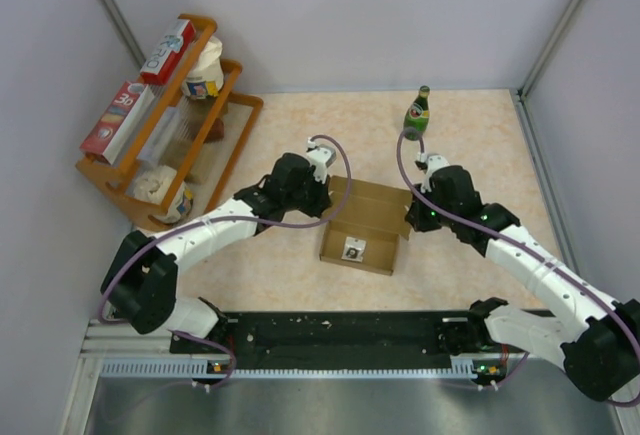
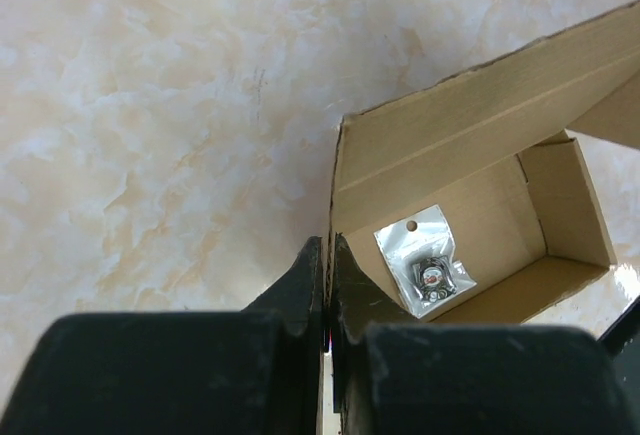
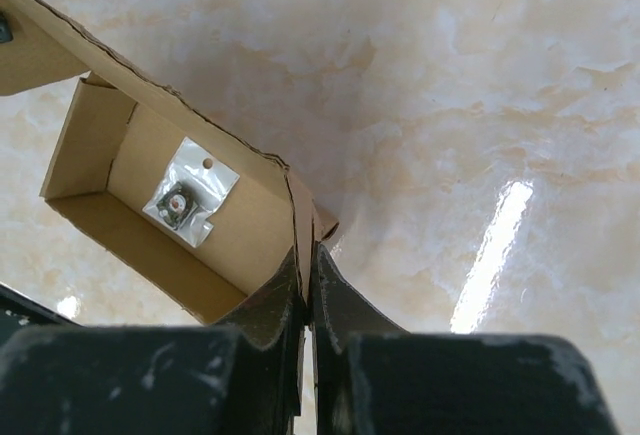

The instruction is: Fold the paper box

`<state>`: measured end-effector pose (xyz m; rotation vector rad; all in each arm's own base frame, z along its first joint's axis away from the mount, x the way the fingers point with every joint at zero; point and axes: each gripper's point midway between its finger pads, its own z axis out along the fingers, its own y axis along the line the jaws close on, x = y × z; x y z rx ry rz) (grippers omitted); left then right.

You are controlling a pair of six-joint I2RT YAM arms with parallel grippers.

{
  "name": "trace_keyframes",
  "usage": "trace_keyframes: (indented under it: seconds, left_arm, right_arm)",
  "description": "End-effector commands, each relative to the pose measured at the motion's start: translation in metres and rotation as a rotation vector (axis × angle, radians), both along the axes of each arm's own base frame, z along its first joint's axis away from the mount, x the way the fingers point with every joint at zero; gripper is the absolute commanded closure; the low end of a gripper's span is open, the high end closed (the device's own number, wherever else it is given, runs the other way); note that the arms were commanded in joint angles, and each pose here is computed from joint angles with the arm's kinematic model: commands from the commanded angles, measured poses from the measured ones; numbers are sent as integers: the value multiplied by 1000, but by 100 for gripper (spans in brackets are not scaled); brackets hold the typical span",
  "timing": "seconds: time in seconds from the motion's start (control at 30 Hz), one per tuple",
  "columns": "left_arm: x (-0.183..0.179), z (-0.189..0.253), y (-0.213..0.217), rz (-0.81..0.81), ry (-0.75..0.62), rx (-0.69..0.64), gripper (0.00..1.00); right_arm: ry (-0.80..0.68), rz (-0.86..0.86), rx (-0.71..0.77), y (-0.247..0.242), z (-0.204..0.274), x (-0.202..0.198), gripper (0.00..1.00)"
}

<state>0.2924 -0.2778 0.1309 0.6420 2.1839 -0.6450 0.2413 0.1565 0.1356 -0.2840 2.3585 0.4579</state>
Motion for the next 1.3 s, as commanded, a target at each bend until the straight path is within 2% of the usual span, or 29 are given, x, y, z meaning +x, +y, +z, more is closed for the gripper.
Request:
trace_keyframes:
  seconds: [0.0, 0.33, 0.57, 0.8, 1.27]
  left_arm:
    - [14, 41, -7, 145, -67, -107, 100]
    - [17, 47, -2, 406, -138, -111, 100]
    - [9, 48, 3, 528, -164, -158, 100]
    - [-4, 45, 2, 541, -204, -267, 100]
    - [-38, 20, 4, 608, -219, -286, 100]
  right_arm:
    - [-129, -79, 84, 17, 44, 25, 100]
    - [-224, -254, 138, 35, 53, 50, 100]
    - [-310, -309, 134, 45, 53, 47, 100]
    - [-390, -279, 123, 50, 41, 33, 100]
    - [-401, -273, 122, 41, 8, 5, 100]
